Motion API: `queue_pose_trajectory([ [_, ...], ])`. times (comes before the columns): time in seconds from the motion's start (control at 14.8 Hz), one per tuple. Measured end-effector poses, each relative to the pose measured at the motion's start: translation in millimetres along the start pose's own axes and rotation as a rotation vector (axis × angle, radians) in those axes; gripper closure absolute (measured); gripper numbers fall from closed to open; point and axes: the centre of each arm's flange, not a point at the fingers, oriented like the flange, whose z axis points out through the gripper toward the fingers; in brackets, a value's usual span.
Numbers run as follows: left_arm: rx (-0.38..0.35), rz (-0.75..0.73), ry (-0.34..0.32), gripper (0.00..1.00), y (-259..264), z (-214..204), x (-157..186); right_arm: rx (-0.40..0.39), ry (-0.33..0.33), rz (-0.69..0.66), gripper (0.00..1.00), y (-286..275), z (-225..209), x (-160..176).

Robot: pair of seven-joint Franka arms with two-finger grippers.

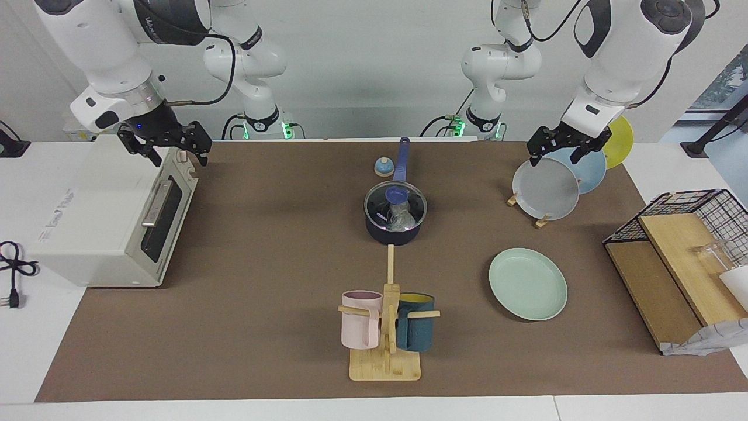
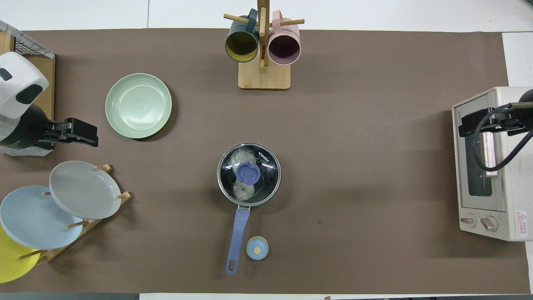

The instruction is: Transfer vermicelli from plate to pot

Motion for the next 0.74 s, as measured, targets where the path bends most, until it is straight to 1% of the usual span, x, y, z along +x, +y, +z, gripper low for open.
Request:
queue_pose_trajectory([
  [0.27,0.000,0.000,0.000,0.00,0.0,0.0,0.0,0.000,-0.001,0.000,0.00,0.1,-0.7,-0.3],
  [0.74,0.000,0.000,0.000,0.00,0.0,0.0,0.0,0.001,-0.022,0.000,0.00,0.0,0.8,-2.6],
])
